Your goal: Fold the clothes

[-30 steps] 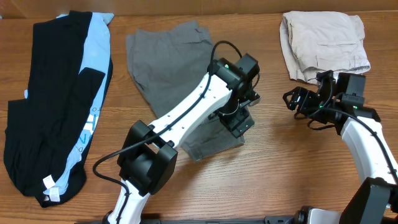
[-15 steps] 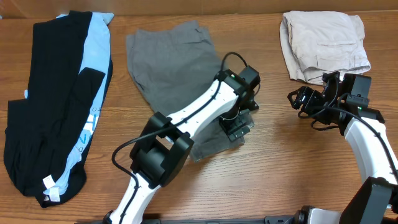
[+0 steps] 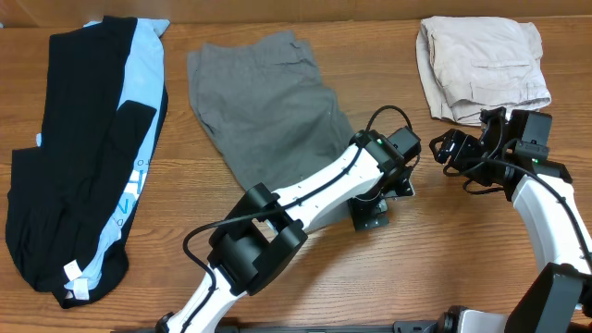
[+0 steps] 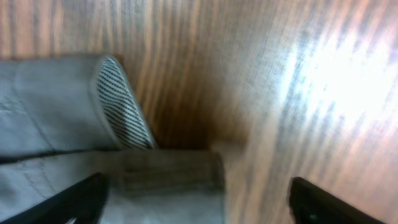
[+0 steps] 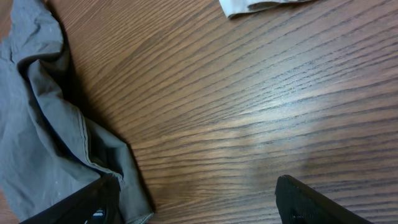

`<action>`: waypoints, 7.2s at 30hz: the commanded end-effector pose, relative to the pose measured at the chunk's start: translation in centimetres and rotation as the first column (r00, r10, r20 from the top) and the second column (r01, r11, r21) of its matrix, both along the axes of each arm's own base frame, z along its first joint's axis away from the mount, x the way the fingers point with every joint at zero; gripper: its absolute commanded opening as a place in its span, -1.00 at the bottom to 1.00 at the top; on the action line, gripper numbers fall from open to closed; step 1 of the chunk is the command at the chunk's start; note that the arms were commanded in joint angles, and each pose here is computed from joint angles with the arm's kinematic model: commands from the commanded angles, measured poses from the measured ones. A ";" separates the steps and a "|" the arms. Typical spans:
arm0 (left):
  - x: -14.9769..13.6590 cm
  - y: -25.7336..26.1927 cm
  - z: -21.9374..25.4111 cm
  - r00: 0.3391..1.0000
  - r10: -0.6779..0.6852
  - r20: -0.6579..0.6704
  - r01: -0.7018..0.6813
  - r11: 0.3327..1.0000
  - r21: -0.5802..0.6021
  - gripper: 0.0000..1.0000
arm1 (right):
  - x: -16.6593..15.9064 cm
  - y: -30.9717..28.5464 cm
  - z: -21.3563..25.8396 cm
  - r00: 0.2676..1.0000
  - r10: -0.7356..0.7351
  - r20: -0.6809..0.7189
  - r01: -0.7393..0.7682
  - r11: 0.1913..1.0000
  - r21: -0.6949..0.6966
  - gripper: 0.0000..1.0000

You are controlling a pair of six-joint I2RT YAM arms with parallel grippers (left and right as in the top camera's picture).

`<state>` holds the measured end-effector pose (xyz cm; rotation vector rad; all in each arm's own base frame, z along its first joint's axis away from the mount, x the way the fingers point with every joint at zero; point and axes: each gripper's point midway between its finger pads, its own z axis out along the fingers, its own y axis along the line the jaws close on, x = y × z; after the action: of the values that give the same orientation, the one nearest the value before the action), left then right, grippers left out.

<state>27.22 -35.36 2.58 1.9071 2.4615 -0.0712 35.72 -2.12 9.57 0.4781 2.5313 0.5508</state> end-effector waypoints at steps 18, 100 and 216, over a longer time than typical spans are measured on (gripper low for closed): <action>6.1 4.9 3.5 0.909 0.352 0.223 -0.384 0.916 0.117 -0.92 | 0.7 -0.4 0.9 1.000 -0.008 0.027 0.008 1.000 -0.010 0.50; 0.6 33.9 57.0 -0.041 0.983 0.178 -0.195 0.166 -0.967 -0.92 | -4.5 0.8 38.7 0.892 0.040 0.450 0.075 0.969 -0.235 -0.93; 24.1 27.3 17.1 0.443 0.873 0.203 -0.779 0.487 -0.394 1.00 | -1.2 16.9 -6.7 0.732 0.260 -0.630 -0.340 0.940 -0.008 0.89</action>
<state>51.04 -7.98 19.79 0.3188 2.6228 0.0247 35.26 15.80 3.61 0.1397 3.2939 0.4362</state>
